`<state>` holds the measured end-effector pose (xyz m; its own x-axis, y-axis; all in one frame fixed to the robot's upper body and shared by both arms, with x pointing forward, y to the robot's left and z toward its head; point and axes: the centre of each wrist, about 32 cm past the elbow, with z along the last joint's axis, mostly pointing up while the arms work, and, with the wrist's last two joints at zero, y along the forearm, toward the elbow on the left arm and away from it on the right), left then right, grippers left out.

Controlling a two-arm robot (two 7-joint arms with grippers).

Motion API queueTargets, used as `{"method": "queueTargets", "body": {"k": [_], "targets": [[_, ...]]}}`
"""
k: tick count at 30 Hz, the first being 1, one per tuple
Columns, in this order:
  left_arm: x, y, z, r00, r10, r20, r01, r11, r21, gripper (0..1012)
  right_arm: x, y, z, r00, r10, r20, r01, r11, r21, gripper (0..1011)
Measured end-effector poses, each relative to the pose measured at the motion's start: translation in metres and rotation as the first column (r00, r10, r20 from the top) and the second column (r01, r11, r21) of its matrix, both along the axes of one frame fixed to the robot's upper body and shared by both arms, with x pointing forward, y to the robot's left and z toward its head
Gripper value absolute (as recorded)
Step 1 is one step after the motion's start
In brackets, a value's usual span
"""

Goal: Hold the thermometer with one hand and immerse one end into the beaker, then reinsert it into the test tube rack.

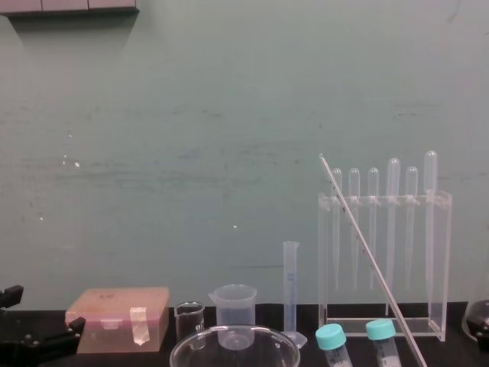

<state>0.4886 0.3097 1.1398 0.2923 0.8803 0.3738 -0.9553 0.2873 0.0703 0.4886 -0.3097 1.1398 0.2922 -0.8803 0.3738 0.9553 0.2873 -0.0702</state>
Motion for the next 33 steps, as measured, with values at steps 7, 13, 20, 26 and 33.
{"method": "queueTargets", "body": {"k": [7,13,20,26,33], "targets": [[0.0,0.0,0.0,1.0,0.0,0.0,0.0,1.0,0.0,1008,0.0,0.0,0.0,1.0,0.0,0.0,0.0,1.0,0.0,1003],[0.0,0.0,0.0,1.0,0.0,0.0,0.0,1.0,0.0,1008,0.0,0.0,0.0,1.0,0.0,0.0,0.0,1.0,0.0,1003],[0.0,0.0,0.0,1.0,0.0,0.0,0.0,1.0,0.0,1008,0.0,0.0,0.0,1.0,0.0,0.0,0.0,1.0,0.0,1003],[0.0,0.0,0.0,1.0,0.0,0.0,0.0,1.0,0.0,1008,0.0,0.0,0.0,1.0,0.0,0.0,0.0,1.0,0.0,1003],[0.0,0.0,0.0,1.0,0.0,0.0,0.0,1.0,0.0,1008,0.0,0.0,0.0,1.0,0.0,0.0,0.0,1.0,0.0,1003]]}}
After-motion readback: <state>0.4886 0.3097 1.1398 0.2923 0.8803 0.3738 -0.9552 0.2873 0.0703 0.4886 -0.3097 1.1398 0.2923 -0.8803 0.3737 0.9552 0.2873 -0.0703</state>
